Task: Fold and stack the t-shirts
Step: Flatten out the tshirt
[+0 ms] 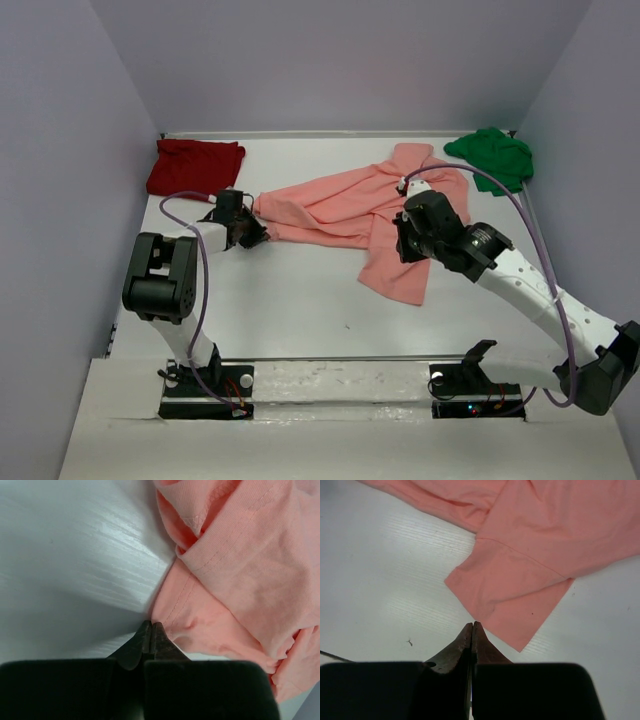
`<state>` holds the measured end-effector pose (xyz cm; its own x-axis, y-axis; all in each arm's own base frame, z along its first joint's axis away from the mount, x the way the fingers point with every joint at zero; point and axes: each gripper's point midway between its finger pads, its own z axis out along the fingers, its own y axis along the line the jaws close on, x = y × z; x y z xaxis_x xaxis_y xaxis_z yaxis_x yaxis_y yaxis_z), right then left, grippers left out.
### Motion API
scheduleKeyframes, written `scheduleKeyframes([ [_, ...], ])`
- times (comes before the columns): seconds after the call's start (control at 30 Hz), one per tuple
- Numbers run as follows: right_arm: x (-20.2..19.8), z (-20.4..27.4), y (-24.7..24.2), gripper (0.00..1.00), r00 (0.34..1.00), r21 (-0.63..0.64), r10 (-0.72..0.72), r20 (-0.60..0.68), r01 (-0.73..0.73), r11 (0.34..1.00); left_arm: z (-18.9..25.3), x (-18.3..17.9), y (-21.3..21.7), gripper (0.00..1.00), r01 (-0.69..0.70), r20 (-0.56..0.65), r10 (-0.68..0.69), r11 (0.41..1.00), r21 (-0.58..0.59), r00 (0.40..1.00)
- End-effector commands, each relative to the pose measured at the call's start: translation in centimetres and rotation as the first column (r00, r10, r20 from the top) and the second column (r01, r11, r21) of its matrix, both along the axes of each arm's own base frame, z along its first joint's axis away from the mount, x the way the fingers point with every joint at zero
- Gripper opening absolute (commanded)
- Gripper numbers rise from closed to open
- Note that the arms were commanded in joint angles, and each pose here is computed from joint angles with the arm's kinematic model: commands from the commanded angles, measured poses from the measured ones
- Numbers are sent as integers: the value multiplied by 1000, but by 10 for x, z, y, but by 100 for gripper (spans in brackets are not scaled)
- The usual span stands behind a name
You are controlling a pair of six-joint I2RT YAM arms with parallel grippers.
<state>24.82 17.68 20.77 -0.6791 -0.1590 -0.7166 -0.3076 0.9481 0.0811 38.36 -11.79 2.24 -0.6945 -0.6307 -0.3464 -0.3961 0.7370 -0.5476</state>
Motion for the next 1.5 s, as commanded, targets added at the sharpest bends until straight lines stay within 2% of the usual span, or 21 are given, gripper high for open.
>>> scheduleKeyframes([
  [0.0,8,-3,-15,0,990,-68,-142,-11,141,988,14,-6,8,0,-18,-5,18,999,47,1000],
  [0.07,8,-23,-28,0,970,-123,-242,-38,236,964,20,-6,10,0,-30,10,29,998,56,1000],
  [0.13,3,-35,-33,0,964,-138,-259,-51,250,958,24,-5,10,0,-28,20,27,998,56,999],
  [0.23,-7,-52,-37,16,944,-89,-320,-81,313,945,32,-6,11,0,-27,38,25,998,54,999],
  [0.27,-13,-59,-41,29,938,-88,-334,-91,327,941,37,-6,11,0,-25,53,22,998,56,998],
  [0.37,-24,-70,-44,37,918,-44,-376,-126,373,927,44,-8,14,0,-27,54,23,997,74,998],
  [0.47,-38,-91,-49,37,891,-49,-415,-182,414,909,48,-7,16,0,-33,61,28,996,83,998],
  [0.53,-45,-94,-44,37,871,-6,-435,-228,446,895,46,-9,16,0,-29,53,25,996,81,998],
  [0.7,-67,-121,-59,37,790,-7,-541,-290,563,826,42,-12,16,0,-33,46,30,996,79,999],
  [0.77,-69,-124,-59,37,767,32,-566,-303,602,798,42,-13,16,0,-38,47,34,996,76,998],
  [1.0,-81,-154,-73,37,693,-64,-645,-321,664,745,43,-14,13,0,-28,51,25,998,60,998],
  [1.33,-56,-143,-75,34,678,-66,-698,-230,705,706,42,-16,11,0,-26,58,23,999,44,998],
  [1.47,-53,-151,-68,31,680,-53,-686,-258,699,713,42,-18,11,0,-21,58,18,999,42,998],
])
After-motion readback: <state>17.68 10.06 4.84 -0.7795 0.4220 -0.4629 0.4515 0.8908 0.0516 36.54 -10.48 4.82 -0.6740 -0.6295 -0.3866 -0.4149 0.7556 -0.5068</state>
